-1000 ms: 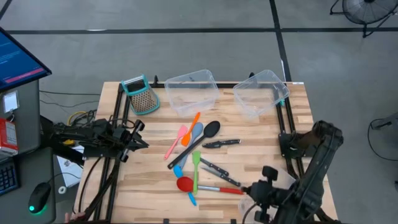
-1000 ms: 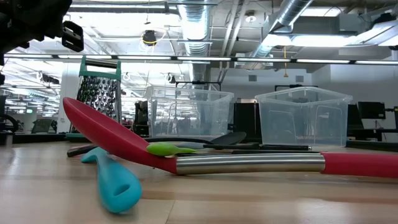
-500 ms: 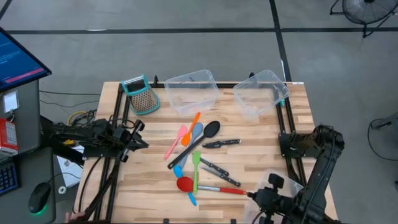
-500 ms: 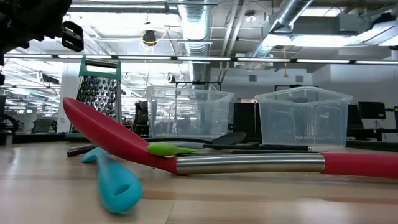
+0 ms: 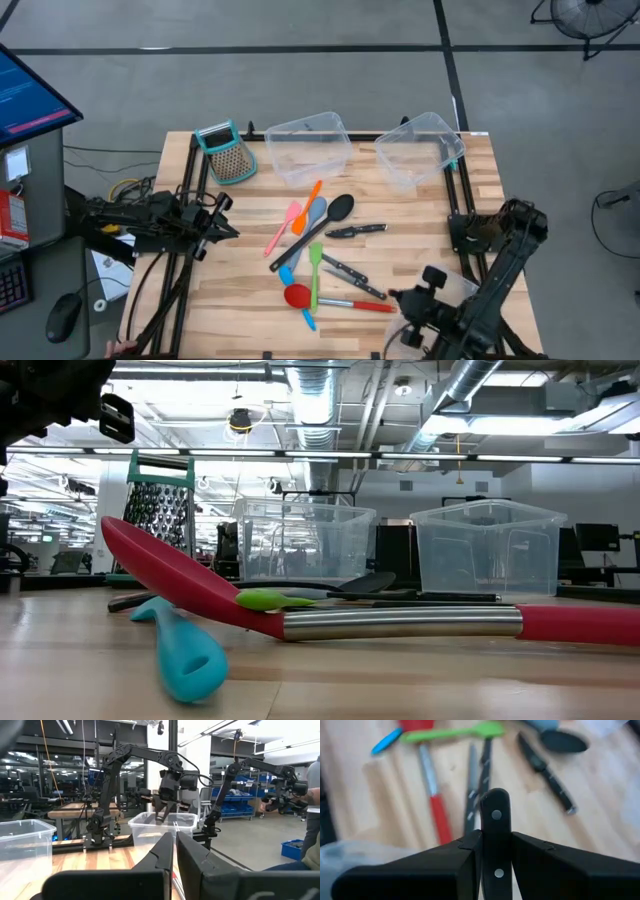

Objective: Pick & Place Kitchen Items
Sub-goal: Put the bottom silver knife into the bottom transparent bin

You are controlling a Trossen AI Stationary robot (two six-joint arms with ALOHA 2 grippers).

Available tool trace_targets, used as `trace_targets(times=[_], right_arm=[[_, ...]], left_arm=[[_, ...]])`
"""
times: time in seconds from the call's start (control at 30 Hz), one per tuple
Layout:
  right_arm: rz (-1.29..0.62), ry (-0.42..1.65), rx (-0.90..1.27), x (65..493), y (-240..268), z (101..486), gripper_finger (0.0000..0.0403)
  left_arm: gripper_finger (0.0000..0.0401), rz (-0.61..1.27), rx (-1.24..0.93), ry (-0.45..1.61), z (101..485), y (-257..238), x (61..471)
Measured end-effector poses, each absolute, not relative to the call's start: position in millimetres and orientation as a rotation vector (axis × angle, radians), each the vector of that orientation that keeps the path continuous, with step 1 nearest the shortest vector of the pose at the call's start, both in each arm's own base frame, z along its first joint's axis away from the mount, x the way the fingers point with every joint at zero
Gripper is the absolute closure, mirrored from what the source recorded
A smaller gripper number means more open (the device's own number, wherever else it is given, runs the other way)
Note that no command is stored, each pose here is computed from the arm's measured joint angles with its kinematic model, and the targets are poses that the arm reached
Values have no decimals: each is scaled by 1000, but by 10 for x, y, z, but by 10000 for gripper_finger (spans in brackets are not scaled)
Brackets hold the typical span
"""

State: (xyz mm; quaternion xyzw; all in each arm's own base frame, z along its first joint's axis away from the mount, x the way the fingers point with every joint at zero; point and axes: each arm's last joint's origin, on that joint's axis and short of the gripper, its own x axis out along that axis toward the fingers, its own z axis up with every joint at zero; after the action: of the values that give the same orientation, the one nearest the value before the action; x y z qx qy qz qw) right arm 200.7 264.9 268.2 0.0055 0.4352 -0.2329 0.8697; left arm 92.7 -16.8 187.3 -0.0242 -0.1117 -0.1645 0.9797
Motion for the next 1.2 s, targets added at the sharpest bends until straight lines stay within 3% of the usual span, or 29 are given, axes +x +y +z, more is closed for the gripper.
trace_targets(times=[0.13, 0.4, 0.57, 0.7, 0.87, 1.2], right_arm=[[-574, 808, 107, 2118, 2509, 2769, 335], [-692, 642, 640, 1986, 2258, 3190, 335], [-761, 679, 875, 1929, 2213, 3259, 336], [-814, 615, 830, 1903, 2252, 3173, 336], [-726, 394, 697, 1845, 2370, 3139, 337], [-544, 330, 516, 1527, 2580, 3171, 337]], left_arm=[[393, -331, -49, -225, 1873, -168, 927], [393, -331, -49, -226, 1874, -168, 927], [393, -331, -49, -226, 1874, -168, 927], [393, -331, -49, -226, 1874, -168, 927], [393, -331, -49, -226, 1875, -168, 927], [393, -331, -49, -226, 1875, -168, 927]])
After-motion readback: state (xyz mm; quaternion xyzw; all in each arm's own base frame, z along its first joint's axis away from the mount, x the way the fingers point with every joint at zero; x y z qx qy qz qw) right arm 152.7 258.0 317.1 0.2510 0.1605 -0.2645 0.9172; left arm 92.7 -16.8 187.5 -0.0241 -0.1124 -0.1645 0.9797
